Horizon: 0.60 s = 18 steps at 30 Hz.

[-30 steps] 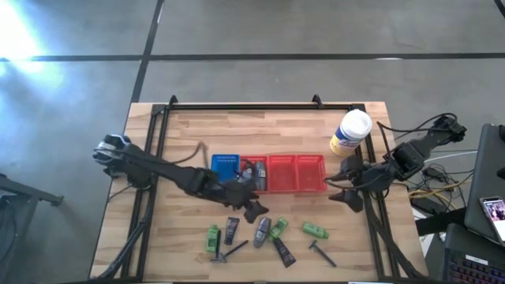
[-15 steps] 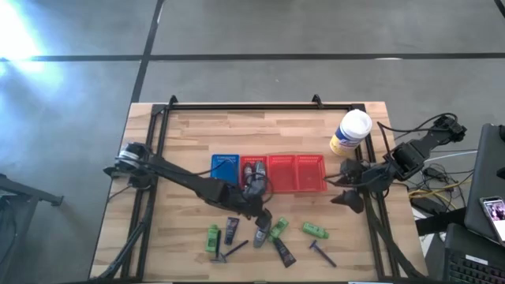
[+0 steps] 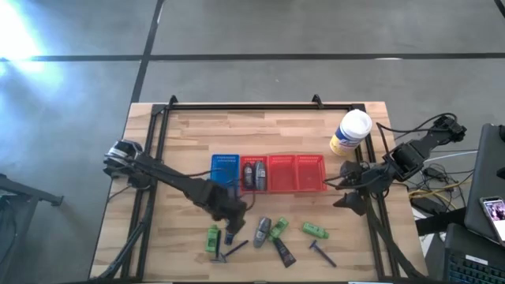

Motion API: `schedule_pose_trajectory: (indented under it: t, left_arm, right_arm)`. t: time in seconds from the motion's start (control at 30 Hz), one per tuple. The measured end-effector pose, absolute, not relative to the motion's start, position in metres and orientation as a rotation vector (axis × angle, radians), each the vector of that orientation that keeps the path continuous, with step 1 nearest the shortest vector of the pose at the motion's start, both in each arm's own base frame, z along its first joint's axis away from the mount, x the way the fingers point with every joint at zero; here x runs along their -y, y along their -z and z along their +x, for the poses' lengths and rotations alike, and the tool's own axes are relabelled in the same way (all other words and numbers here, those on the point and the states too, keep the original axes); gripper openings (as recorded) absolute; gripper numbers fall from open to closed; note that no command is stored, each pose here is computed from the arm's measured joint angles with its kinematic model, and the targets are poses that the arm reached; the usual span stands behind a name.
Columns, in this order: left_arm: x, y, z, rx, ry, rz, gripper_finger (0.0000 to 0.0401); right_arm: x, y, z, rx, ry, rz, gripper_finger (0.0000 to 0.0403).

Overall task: Pick & Place Travel size toiletries
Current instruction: Put the green shampoo into the blue bin

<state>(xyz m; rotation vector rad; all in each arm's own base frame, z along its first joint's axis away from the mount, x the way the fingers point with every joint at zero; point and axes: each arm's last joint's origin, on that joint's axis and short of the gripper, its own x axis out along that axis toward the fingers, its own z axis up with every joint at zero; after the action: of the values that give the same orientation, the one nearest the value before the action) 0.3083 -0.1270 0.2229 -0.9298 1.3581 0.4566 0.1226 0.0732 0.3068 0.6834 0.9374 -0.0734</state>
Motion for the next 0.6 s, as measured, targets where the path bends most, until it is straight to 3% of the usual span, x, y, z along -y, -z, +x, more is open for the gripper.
schedule_pose_trajectory:
  t: [0.13,0.33,0.6]
  left_arm:
    - [0.14,-0.216,0.292,-1.456,-0.543,-0.995,0.0362]
    - [0.155,-0.207,0.277,-1.434,-0.701,-1.032,0.0362]
    - [0.174,-0.191,0.262,-1.45,-0.721,-1.098,0.0362]
  right_arm:
    - [-0.073,-0.305,0.123,-0.939,0.072,0.671,0.0368]
    - [-0.072,-0.302,0.123,-0.929,0.098,0.656,0.0368]
    - [-0.072,-0.296,0.124,-0.926,0.132,0.657,0.0368]
